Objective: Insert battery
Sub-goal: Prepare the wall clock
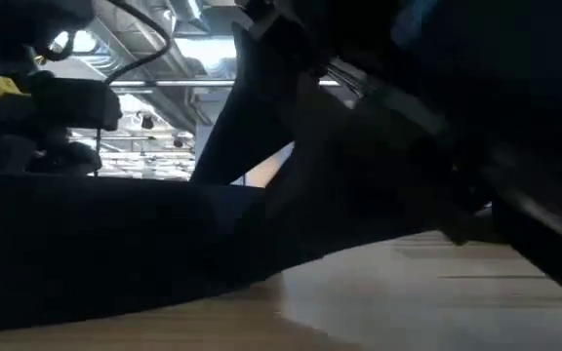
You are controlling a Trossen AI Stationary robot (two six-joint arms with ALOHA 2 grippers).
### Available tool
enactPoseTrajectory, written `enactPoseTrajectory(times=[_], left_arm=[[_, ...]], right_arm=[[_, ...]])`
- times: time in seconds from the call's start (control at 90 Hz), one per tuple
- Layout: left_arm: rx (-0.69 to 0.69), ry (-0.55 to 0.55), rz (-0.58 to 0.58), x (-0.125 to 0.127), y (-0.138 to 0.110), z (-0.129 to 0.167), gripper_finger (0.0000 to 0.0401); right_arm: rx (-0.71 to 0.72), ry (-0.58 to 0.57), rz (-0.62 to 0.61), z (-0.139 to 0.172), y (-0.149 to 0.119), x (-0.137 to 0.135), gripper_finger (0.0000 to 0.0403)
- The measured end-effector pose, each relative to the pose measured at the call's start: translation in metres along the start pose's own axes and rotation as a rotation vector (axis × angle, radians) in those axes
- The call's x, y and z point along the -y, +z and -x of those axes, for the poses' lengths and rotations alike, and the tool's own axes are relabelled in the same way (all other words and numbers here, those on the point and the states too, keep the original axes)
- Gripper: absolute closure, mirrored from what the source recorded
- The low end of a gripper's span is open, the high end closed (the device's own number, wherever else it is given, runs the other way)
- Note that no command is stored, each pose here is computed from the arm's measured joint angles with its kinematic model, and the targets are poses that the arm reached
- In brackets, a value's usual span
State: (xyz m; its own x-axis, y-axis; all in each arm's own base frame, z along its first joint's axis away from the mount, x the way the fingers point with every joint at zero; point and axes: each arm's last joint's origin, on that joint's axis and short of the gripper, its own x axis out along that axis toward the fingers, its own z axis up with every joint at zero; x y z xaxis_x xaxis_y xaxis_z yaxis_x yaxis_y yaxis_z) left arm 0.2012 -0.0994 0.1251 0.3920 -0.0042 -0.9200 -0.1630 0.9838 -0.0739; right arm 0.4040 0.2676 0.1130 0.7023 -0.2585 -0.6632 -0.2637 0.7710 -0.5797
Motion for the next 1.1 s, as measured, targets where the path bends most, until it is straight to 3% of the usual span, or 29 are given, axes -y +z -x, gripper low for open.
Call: enactPoseTrajectory(times=[0.122, 0.344, 0.478, 0.744, 0.922, 1.1], left_arm=[[0.013, 0.01, 0.014, 0.002, -0.001, 0.0, 0.0127], [0.028, 0.001, 0.022, 0.002, 0.001, 0.001, 0.0127], [0.063, -0.024, 0.041, 0.004, 0.004, 0.002, 0.0127], [0.095, -0.003, 0.031, 0.003, 0.005, 0.006, 0.0127], [0.239, 0.168, 0.057, -0.006, 0.012, 0.014, 0.0127], [0.336, 0.379, 0.088, -0.027, 0.023, 0.014, 0.0127]], right_arm=[[0.006, -0.013, -0.048, 0.007, 0.005, 0.007, 0.0166], [0.073, -0.001, -0.251, 0.031, 0.027, 0.043, 0.0181], [0.058, -0.068, -0.321, 0.027, 0.025, 0.067, 0.0203], [-0.055, -0.009, -0.374, 0.023, 0.013, 0.088, 0.0225], [-0.226, -0.104, -0.489, 0.026, -0.008, 0.106, 0.0226], [-0.338, -0.16, -0.665, -0.012, -0.04, 0.155, 0.0226]])
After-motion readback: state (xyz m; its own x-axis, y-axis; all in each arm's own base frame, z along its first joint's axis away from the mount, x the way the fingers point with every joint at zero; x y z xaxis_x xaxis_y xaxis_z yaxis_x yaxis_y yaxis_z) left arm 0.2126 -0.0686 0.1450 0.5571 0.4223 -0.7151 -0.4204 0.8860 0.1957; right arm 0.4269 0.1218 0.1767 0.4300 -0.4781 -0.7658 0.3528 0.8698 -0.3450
